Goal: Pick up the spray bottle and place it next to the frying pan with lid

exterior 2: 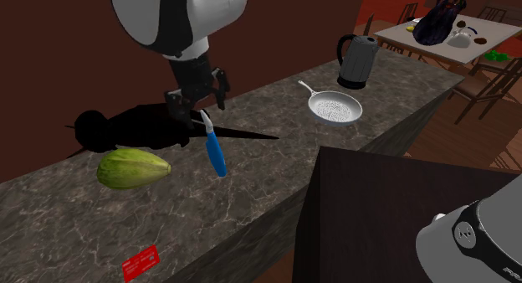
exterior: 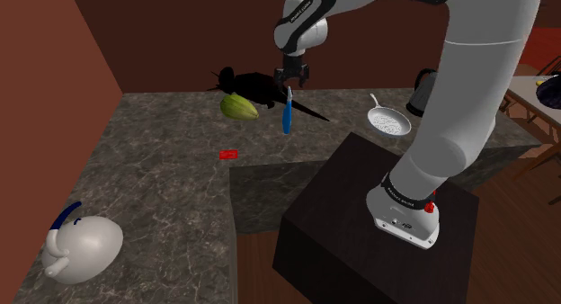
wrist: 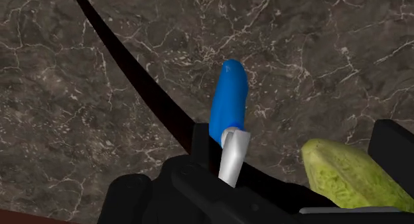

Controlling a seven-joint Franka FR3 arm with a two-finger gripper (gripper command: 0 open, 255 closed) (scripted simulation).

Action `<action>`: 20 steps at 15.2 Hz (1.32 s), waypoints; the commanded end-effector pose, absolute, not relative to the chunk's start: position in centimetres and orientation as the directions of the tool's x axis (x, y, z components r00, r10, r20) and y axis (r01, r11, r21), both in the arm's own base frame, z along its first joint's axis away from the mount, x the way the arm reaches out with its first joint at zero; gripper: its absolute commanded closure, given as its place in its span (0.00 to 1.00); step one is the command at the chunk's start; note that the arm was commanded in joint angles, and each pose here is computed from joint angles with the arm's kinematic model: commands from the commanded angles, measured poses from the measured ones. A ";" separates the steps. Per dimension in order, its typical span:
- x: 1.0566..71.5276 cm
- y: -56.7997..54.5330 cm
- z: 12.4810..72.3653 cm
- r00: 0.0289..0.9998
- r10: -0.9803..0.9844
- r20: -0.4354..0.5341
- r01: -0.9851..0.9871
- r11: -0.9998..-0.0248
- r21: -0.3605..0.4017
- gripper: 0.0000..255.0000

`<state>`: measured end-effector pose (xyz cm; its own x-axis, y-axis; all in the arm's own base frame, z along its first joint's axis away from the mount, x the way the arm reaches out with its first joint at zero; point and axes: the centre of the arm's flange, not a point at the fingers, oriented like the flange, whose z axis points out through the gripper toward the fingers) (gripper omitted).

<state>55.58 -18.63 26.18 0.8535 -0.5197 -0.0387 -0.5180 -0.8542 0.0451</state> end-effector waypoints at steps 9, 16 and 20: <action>57.5 -22.1 20.2 0.814 -0.580 -0.027 -0.577 -0.814 0.070 0.00; 57.4 -22.1 18.8 0.814 -0.580 -0.027 -0.577 -0.814 0.070 0.00; 57.4 -22.1 18.8 0.814 -0.580 -0.027 -0.577 -0.814 0.070 1.00</action>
